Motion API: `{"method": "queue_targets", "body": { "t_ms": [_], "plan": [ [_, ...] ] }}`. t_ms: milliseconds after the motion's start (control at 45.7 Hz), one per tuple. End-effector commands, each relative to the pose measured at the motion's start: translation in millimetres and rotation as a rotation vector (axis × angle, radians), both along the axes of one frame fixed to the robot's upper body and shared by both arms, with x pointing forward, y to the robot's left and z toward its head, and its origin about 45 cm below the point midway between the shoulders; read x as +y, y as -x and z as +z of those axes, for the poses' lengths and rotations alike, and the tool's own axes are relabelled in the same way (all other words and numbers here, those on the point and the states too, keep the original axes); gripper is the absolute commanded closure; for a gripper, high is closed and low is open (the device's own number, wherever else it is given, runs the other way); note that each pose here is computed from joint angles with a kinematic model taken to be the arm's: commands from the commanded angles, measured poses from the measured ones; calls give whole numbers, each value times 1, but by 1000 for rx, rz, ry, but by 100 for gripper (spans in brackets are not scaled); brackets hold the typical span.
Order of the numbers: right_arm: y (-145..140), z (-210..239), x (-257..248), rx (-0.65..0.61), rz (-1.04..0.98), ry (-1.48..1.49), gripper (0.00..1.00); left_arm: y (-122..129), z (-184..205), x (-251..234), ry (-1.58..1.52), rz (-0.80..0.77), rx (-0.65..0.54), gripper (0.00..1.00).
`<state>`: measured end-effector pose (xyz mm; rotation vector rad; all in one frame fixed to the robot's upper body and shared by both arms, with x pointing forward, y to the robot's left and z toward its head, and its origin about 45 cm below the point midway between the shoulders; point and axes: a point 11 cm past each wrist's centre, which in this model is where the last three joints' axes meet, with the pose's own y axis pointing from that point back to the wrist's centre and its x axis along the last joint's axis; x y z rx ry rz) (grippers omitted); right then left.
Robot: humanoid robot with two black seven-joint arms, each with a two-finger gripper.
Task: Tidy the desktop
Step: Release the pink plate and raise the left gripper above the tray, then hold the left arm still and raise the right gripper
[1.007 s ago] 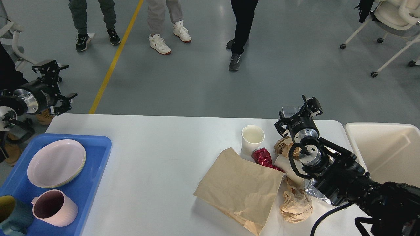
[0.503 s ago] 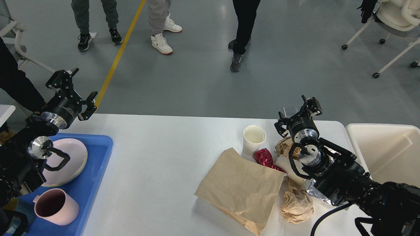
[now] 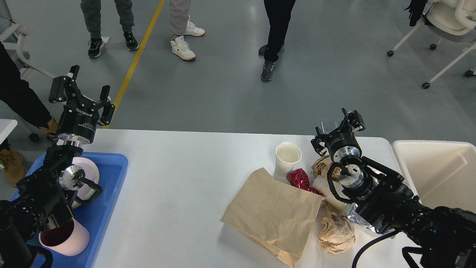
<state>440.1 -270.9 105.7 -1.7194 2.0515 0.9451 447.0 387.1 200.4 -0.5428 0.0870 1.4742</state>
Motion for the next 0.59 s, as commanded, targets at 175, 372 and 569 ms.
{"method": "queue_targets", "body": {
  "t_ms": [175,372,569],
  "plan": [
    [0,0,0,0,0,0,0,4,-12,-5,20,-5,30,4],
    [0,0,0,0,0,0,0,4,-14,-5,22,-12,44,4],
    [0,0,0,0,0,0,0,4,-13,-6,25,-12,40,4]
  ]
}}
